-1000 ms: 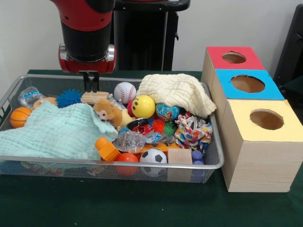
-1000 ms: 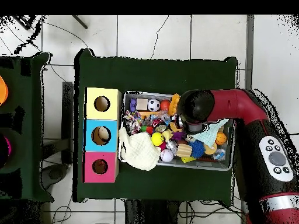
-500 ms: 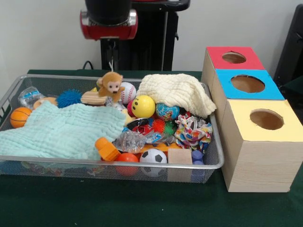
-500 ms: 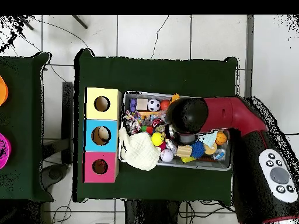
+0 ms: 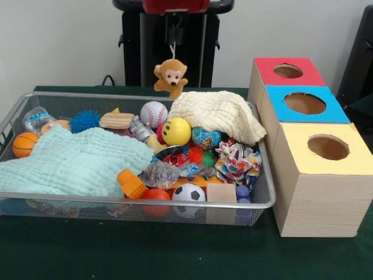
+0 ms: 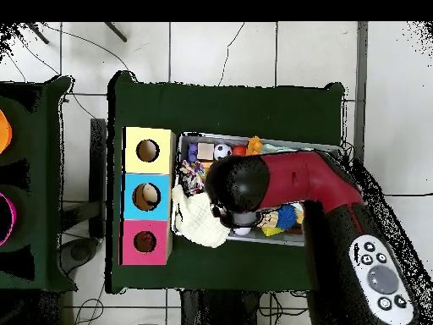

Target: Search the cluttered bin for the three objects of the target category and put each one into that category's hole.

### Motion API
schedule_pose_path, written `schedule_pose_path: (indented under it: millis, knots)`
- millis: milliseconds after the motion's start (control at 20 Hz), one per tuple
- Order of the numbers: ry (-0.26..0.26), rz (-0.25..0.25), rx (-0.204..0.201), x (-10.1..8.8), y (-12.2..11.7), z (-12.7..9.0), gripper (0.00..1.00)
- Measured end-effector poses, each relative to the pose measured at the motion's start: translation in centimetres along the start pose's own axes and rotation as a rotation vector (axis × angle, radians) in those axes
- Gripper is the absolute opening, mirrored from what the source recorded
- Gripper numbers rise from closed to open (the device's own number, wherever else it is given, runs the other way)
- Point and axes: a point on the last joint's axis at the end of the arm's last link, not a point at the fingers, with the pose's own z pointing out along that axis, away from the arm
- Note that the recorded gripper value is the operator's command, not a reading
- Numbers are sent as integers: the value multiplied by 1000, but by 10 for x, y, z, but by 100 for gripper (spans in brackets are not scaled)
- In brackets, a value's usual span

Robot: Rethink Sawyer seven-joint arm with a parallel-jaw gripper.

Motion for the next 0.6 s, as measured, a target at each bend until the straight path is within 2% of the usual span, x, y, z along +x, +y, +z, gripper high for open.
schedule_pose_path:
  millis: [350,400,500,600]
  knots:
    - [-1,-32,-21,19,53,-9,0]
    - [-2,-38,-30,24,69,-10,0]
    - [-1,-39,-36,29,81,-11,0]
    - [-3,-40,-48,39,106,-11,0]
